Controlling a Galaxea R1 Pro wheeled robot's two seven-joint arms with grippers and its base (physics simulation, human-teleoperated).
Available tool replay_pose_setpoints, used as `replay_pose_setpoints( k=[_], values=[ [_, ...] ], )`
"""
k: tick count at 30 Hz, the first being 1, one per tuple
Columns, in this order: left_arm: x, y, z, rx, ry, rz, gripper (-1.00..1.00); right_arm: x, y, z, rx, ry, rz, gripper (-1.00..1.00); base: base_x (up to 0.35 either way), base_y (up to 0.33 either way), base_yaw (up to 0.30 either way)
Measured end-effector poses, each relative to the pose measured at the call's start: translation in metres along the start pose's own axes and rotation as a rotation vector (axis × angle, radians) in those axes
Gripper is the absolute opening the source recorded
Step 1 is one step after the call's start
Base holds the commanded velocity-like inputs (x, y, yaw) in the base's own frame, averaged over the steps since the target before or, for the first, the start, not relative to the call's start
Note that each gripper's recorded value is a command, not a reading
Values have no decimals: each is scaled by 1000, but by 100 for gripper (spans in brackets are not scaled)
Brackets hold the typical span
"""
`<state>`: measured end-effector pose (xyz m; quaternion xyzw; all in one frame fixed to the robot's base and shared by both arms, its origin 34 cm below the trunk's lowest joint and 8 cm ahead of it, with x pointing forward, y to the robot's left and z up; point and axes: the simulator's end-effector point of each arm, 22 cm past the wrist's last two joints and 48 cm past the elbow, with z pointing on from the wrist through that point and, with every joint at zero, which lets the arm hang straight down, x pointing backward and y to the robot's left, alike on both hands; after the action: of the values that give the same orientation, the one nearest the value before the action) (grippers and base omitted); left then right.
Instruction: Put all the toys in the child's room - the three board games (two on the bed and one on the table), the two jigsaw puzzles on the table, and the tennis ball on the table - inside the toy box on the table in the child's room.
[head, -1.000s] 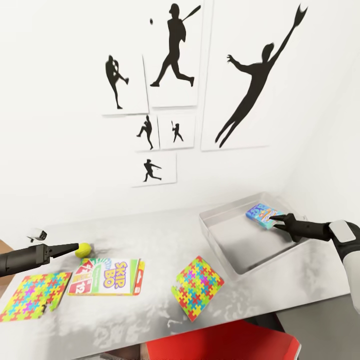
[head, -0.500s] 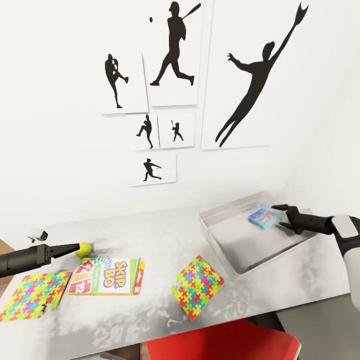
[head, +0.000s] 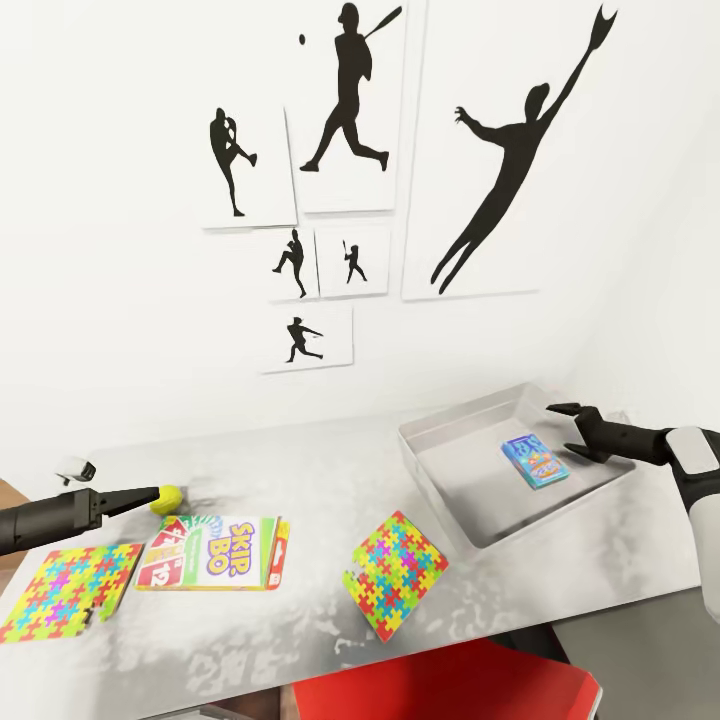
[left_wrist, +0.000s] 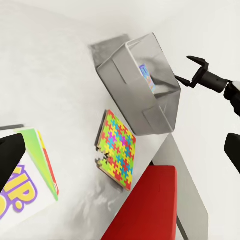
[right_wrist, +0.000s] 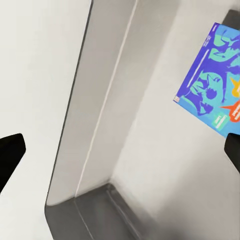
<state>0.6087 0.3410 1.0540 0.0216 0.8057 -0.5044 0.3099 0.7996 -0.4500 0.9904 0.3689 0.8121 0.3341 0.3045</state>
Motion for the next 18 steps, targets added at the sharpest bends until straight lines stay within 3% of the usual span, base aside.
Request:
replay_pose_setpoints(
  k=[18],
  values=[
    [0,0,0,0,-1,1,100,1,0,-1,-3,8,2,100,0,0,0]
  ],
)
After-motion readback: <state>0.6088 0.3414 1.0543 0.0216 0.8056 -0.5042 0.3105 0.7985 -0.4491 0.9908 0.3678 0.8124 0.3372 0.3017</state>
